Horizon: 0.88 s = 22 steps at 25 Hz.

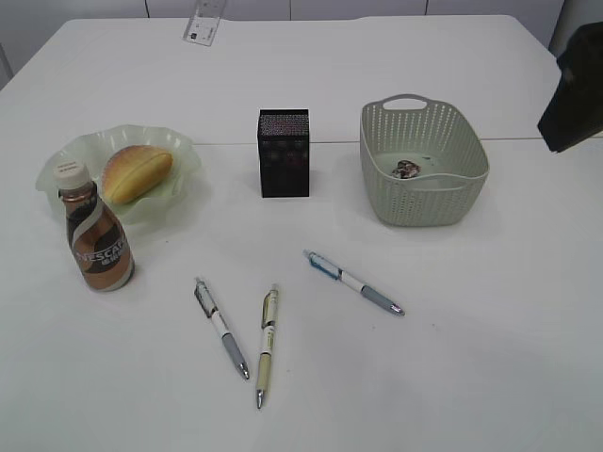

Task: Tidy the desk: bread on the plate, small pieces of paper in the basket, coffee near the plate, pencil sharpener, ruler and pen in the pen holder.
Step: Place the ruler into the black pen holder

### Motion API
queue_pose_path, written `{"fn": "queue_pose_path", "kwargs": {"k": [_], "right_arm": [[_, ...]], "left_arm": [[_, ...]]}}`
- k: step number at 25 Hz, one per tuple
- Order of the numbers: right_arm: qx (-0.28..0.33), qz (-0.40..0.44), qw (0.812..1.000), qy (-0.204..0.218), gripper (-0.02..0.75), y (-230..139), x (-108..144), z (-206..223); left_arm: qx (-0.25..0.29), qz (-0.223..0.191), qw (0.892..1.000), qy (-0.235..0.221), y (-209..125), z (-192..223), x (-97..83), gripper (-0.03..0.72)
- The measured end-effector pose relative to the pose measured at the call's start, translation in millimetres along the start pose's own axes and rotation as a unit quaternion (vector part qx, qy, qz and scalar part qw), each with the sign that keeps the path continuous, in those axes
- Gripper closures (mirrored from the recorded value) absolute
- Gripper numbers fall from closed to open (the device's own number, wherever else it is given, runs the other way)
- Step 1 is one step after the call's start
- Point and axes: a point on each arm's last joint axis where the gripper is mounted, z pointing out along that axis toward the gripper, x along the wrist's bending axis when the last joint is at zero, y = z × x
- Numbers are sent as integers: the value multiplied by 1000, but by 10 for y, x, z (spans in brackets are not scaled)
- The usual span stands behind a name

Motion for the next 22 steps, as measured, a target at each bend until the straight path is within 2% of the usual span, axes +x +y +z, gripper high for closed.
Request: {"fn": "queue_pose_path", "kwargs": {"k": [4,7,11,15,22], "right_arm": [[0,0,1000,0,263,0,0,0],[0,0,1000,0,263,0,0,0],[0,0,1000,0,262,0,0,0],[0,1,1000,0,262,0,0,0],[0,2,1000,0,263,0,0,0]], "left_arm": [[13,29,998,-63,4,-305,-96,417],[-19,44,995,-89,69,-549,-132,417],[-95,65,989,-90,202,-817,-125,417],[-163,87,979,-84,317,-928,-121,417],[-260,82,960,-68,335,-690,-110,417]]}}
